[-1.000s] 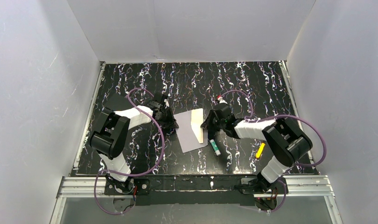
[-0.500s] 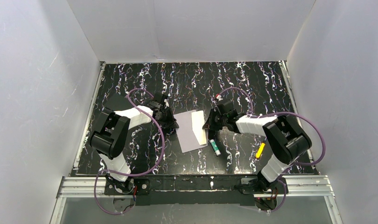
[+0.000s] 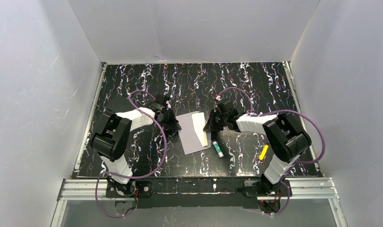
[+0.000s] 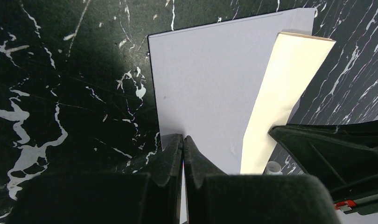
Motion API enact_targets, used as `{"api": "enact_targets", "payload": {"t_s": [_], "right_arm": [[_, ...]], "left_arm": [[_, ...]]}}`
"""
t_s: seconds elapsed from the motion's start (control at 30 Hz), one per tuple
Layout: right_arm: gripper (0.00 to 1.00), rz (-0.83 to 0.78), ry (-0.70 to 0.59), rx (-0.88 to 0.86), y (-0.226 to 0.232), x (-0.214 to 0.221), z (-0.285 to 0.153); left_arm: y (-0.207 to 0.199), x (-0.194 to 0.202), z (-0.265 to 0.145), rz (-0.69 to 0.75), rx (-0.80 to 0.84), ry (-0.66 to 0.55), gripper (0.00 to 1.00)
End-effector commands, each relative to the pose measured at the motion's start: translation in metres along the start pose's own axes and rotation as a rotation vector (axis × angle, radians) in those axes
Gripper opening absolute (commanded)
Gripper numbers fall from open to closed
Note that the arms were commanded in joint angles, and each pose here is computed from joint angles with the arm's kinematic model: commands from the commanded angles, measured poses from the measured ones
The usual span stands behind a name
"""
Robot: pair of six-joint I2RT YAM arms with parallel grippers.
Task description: Place the letter into the envelope and seal it
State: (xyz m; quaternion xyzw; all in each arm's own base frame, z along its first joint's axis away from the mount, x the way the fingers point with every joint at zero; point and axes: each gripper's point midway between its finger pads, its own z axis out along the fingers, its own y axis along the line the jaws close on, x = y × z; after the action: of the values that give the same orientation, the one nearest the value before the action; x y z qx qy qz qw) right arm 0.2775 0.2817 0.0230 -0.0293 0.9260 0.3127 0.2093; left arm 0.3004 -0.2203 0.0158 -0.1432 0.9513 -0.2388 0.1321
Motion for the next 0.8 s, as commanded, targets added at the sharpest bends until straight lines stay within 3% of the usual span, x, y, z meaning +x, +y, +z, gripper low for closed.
{"api": "enact_targets", "payload": {"t_s": [0.0,0.23,0.77], "right_arm": [[0.01,0.055,0.091,0.126,-0.019,0.023,-0.007],[0.01,0.059,0.139,0.138,-0.018,0.028,-0.009],[0.01,-0.046,0.189,-0.047,0.012,0.033,0.007]], "left_arm": [[0.062,0.019,0.013,-0.018,-0.230,0.016,0.00],[0.067,0.013,0.008,-0.021,-0.265,-0.026,0.00],[0.059,0.017,0.016,-0.043,-0.203,-0.015,0.00]]}}
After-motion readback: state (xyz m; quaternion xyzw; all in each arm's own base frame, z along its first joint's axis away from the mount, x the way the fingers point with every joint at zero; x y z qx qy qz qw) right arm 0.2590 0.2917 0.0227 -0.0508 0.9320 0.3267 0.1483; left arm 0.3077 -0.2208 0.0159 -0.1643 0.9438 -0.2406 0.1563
